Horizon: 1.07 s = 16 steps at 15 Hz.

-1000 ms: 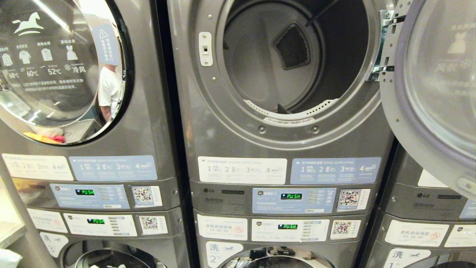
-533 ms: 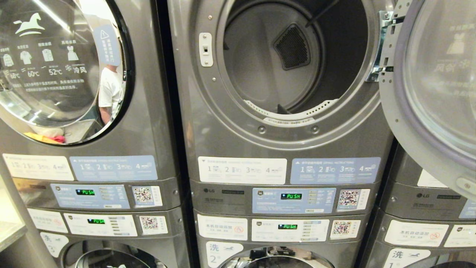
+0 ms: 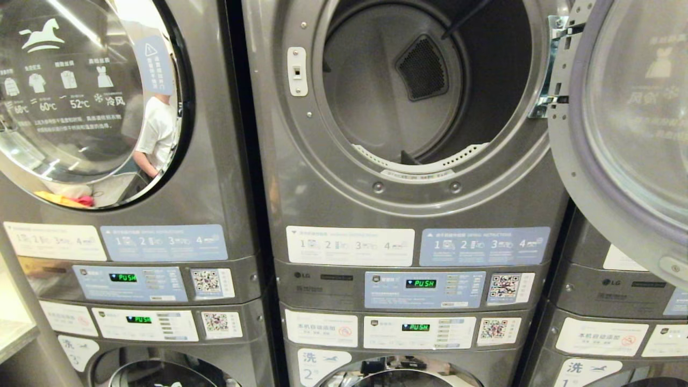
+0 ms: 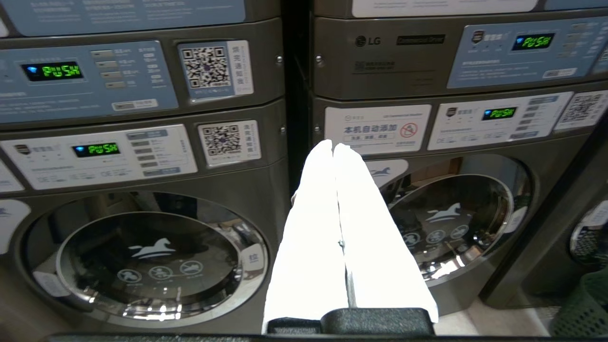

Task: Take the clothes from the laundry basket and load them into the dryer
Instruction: Open the dryer

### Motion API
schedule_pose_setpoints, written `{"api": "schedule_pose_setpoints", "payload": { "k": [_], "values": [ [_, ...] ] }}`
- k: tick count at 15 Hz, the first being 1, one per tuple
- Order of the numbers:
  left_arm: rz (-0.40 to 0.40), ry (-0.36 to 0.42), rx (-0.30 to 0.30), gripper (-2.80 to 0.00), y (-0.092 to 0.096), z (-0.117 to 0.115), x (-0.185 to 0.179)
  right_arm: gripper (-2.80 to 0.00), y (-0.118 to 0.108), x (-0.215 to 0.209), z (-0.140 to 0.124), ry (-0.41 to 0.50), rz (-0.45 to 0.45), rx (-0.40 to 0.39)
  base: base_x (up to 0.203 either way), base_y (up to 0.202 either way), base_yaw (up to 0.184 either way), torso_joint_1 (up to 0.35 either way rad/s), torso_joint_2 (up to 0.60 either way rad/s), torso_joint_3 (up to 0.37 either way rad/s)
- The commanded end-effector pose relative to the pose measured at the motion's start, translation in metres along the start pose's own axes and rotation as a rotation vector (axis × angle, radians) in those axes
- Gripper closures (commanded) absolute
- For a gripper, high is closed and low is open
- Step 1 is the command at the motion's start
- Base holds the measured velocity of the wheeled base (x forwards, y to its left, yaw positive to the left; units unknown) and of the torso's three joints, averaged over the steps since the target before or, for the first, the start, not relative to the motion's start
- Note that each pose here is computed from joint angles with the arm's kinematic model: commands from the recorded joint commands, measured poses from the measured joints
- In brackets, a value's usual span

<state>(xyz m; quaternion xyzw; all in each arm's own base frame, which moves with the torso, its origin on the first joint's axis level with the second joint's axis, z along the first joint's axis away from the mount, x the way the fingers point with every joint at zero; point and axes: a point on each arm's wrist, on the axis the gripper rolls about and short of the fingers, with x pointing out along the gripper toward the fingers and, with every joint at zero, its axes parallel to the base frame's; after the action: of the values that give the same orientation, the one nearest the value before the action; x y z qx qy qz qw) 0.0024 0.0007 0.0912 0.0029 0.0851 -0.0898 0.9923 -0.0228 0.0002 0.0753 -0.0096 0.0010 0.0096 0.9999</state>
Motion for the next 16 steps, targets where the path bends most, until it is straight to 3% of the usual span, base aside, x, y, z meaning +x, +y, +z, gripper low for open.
{"api": "schedule_pose_setpoints", "payload": {
  "k": [1,3,5,7,9,11,13,14,16],
  "values": [
    [0.007,-0.002,-0.008,0.0,0.0,-0.0009,-0.0002,0.0,0.0,-0.0001,0.0,-0.002,0.001,-0.001,0.0,0.0,0.0,0.0,0.0,0.0],
    [0.033,0.001,-0.016,0.0,-0.0001,-0.0011,-0.0002,0.0,0.0,-0.0001,0.0,-0.002,0.001,-0.001,0.0,0.0,0.0,0.0,0.0,0.0],
    [-0.016,0.06,-0.022,0.0,-0.0011,-0.007,-0.0004,0.0,0.0,-0.0001,0.0,-0.002,0.001,-0.001,0.0,0.0,0.0,0.0,0.0,0.0],
    [-0.018,0.069,-0.042,0.0,-0.0011,-0.0068,0.0003,0.0,0.0,-0.0001,0.0,-0.002,0.001,-0.001,0.0,0.0,0.0,0.0,0.0,0.0],
    [-0.015,0.095,-0.113,0.0,-0.001,-0.007,0.002,0.0,0.0,-0.0001,0.0,-0.002,0.001,-0.001,0.0,0.0,0.0,0.0,0.0,0.0],
    [-0.077,0.082,-0.144,0.0,-0.001,-0.0078,0.0001,0.0,0.0,-0.0001,0.0,-0.002,0.001,-0.001,0.0,0.0,0.0,0.0,0.0,0.0],
    [-0.088,0.074,-0.133,0.0,-0.0009,-0.0082,-0.0007,0.0,0.0,-0.0001,0.0,-0.002,0.001,-0.001,0.0,0.0,0.0,0.0,0.0,0.0],
    [-0.087,0.073,-0.097,0.0,-0.0009,-0.0081,-0.0006,0.0,0.0,-0.0001,0.0,-0.002,0.001,-0.001,0.0,0.0,0.0,0.0,0.0,0.0],
    [-0.012,0.071,-0.038,0.0,-0.0009,-0.0078,0.0,0.0,0.0,-0.0001,0.0,-0.002,0.001,-0.001,0.0,0.0,0.0,0.0,0.0,0.0]
  ]
}}
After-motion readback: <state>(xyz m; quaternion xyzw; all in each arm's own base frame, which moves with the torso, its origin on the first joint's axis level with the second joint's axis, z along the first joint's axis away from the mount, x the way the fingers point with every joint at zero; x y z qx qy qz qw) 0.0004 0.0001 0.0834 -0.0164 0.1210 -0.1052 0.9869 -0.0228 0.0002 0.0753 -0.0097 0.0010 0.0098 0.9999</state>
